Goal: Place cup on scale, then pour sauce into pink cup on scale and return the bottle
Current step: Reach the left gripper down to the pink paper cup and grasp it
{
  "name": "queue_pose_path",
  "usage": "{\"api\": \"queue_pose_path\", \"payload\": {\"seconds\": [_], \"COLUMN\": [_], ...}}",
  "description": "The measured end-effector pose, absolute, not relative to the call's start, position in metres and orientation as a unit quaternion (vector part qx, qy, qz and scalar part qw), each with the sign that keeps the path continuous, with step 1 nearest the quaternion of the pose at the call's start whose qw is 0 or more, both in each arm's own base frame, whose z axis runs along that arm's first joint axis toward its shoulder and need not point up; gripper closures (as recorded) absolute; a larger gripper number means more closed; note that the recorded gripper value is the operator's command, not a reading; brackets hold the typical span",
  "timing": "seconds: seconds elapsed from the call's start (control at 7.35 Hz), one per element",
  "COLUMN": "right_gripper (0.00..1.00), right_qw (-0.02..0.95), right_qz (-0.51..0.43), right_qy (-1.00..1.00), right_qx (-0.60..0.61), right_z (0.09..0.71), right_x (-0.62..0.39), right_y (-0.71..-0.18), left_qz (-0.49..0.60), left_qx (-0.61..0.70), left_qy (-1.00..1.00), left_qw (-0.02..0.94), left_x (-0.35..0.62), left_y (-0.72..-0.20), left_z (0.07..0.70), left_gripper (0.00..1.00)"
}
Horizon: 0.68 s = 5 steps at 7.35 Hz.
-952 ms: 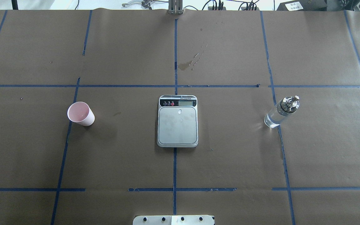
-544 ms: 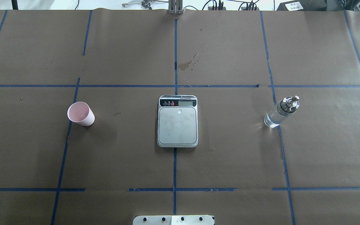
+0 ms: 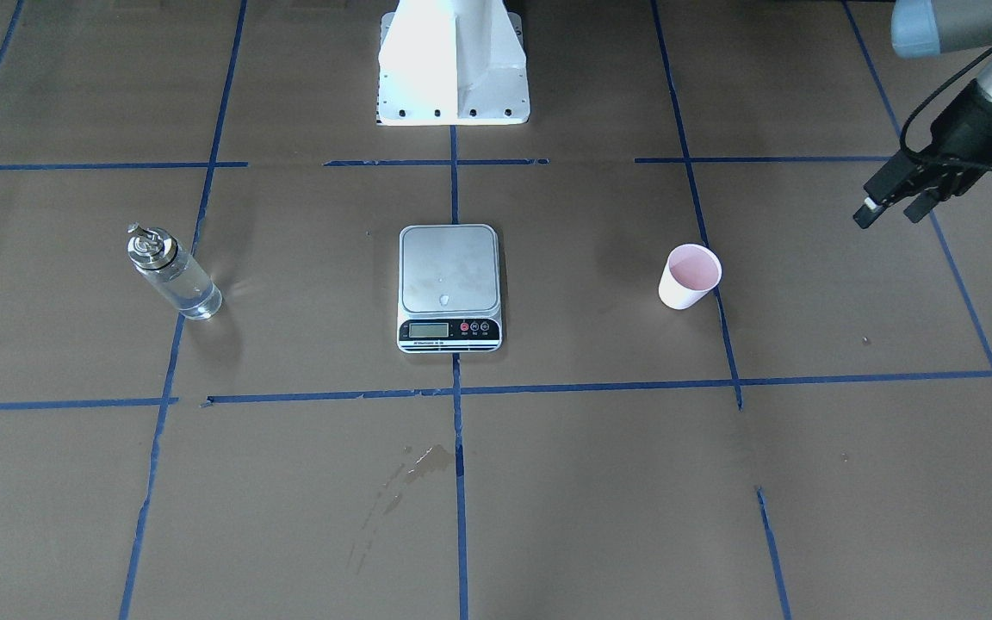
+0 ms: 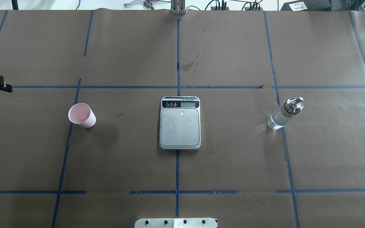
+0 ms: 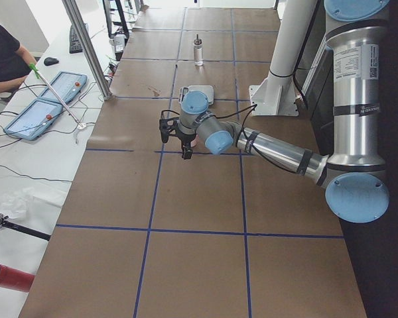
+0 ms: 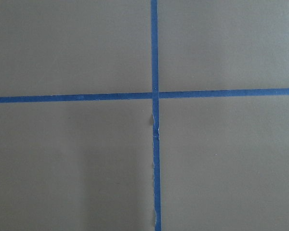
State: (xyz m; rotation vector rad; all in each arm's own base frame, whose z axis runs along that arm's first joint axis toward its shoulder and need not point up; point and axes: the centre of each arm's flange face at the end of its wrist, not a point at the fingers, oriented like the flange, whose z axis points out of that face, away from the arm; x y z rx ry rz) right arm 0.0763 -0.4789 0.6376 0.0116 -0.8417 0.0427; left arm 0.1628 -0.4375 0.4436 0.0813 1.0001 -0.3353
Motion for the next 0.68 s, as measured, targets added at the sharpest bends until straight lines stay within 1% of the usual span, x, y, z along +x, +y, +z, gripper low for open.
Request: {"api": "queue_pose_path", "payload": {"seconds": [0.41,0.68], "right_gripper": [0.0,0.0], "right_qw": [0.913,0.913], "right_qz": [0.019,0.018], "right_qy": [-0.407,-0.408], "right_qx": [0.007,0.008], "right_z": [0.633,0.629], "right_x": [0.072,0.071], "right_y": [-0.481,-0.482], "left_qz": [-0.19,-0.195], "left_qx": [0.006,-0.004], "left_qy": [0.474,0.463], "left_qw": [0.86,0.865], "left_x": [0.251,0.292], "left_y": [-0.422,-0.437], "left_z": [0.417,0.4], "left_gripper": [0.0,0.0]}}
